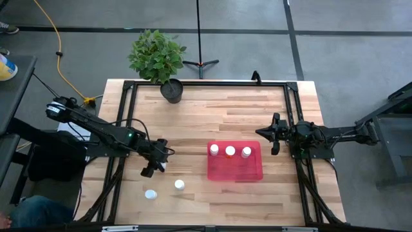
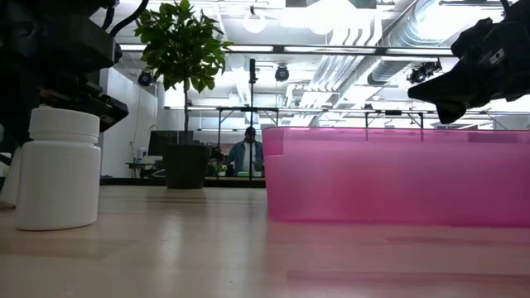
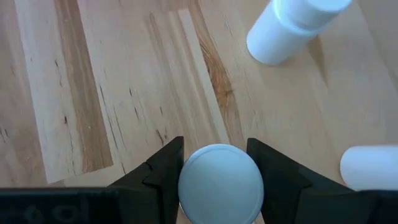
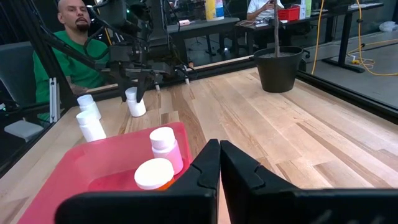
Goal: Pick and place pill bottles into a basket
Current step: Put the white pill bottle into the pink bin
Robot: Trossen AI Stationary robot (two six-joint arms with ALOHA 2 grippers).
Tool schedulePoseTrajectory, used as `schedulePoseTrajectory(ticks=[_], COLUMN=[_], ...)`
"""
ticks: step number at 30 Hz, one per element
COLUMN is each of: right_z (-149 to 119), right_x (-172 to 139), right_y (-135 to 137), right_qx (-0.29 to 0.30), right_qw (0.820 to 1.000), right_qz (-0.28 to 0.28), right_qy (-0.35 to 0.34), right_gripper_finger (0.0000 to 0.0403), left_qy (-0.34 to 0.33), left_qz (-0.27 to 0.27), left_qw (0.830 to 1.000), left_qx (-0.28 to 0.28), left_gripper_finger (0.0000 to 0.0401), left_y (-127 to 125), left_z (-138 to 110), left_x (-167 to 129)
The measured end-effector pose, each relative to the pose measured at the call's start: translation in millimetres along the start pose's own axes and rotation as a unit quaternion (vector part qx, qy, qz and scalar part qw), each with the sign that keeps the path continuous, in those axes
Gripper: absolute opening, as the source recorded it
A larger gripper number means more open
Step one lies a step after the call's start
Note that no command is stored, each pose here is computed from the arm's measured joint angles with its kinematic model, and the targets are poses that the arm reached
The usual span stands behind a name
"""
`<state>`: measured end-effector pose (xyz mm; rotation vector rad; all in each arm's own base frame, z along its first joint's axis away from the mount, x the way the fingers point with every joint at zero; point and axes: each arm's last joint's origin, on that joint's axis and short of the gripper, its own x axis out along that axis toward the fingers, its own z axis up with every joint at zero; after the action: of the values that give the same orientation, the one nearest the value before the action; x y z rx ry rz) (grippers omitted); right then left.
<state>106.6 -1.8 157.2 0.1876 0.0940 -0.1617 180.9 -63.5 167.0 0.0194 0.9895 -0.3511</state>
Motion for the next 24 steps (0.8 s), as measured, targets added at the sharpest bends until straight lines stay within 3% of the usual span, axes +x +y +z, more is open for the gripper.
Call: schedulePoseTrajectory(ticks=[11, 24], right_z=[0.0, 0.0], right_x=[0.0, 0.0], right_y=[0.0, 0.0], right_qx=[0.002, 0.004], right_qw=[1.0, 1.0], right_qz=[0.0, 0.0], right_qy=[0.0, 0.0], right_gripper_finger=[0.0003, 0.0002], left_qy=[0.001, 0.011], left_qz=[0.007, 0.004], left_qw=[1.0, 1.0], left_qx=[-0.005, -0.017], left_gripper_finger=[0.0221, 0.0212], left_y=[0.4, 0.4], left_z=[-0.3, -2.2], left_x=[0.0, -0.4])
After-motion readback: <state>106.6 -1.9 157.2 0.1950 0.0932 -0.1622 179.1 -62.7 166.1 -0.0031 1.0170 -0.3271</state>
